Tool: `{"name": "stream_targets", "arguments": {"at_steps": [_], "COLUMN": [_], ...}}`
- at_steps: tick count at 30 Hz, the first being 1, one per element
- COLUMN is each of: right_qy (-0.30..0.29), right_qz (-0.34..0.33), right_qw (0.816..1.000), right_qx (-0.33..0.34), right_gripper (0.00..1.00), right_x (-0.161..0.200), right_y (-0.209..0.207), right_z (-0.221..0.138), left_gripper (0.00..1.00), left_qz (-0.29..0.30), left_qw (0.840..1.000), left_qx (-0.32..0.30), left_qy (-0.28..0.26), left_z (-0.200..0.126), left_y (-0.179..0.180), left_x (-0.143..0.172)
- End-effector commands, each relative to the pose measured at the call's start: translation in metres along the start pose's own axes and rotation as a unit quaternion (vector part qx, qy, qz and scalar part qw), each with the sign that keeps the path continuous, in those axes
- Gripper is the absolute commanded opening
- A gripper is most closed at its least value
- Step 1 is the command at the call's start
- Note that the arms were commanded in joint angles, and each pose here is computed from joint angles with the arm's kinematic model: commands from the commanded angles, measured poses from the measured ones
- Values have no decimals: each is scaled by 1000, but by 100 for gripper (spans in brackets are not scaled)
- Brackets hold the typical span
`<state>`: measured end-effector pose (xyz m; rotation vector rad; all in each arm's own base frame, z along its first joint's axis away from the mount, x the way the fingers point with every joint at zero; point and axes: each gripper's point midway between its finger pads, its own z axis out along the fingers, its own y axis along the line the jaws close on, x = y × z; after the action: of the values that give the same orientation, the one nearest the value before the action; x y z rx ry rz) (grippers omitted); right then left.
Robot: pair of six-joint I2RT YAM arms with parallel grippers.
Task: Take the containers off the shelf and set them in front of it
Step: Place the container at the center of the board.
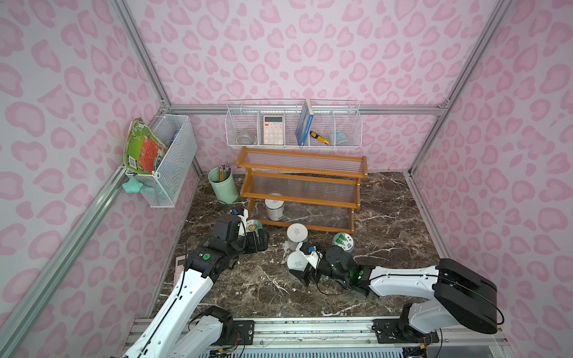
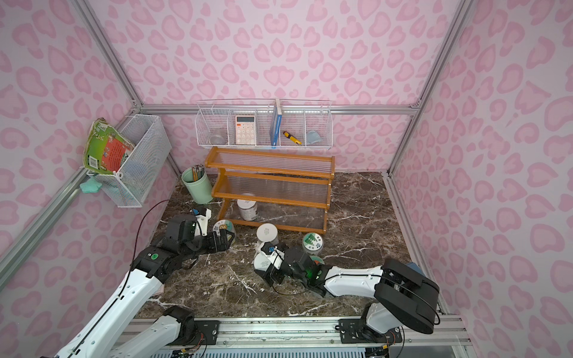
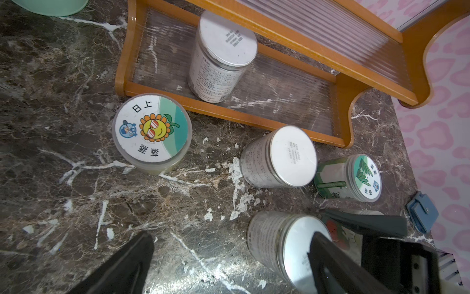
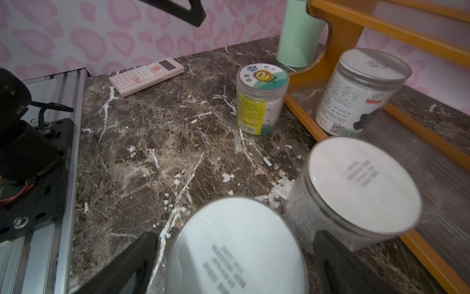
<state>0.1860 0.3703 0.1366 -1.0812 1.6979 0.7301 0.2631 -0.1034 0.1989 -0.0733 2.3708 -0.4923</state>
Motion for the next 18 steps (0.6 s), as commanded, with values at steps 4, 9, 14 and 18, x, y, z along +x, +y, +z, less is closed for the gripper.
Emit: {"name": "stream_targets", "arguments": {"at_steps": [4, 9, 14, 18], "right_qy": [-10, -29, -65, -86], "right_qz": [31, 70, 98, 112], "right_qw": [998, 995, 989, 983], "right_qx": [46, 64, 94, 116], "right_gripper": [99, 99, 99, 99], "right_x": [-19, -36, -47, -52], "right_y": [-16, -33, -55, -70], "right_z": [-19, -40, -71, -94], "left_gripper": [99, 99, 99, 99], "left_qz": [15, 20, 93, 140], "left_qw": [999, 998, 989, 981], "left_qx": [-26, -52, -112, -137], "left_qy": [14, 19, 1, -9], "left_z": [9, 28, 50, 72], "left_y": [5, 8, 2, -9], "left_x": [-8, -20, -35, -47]}}
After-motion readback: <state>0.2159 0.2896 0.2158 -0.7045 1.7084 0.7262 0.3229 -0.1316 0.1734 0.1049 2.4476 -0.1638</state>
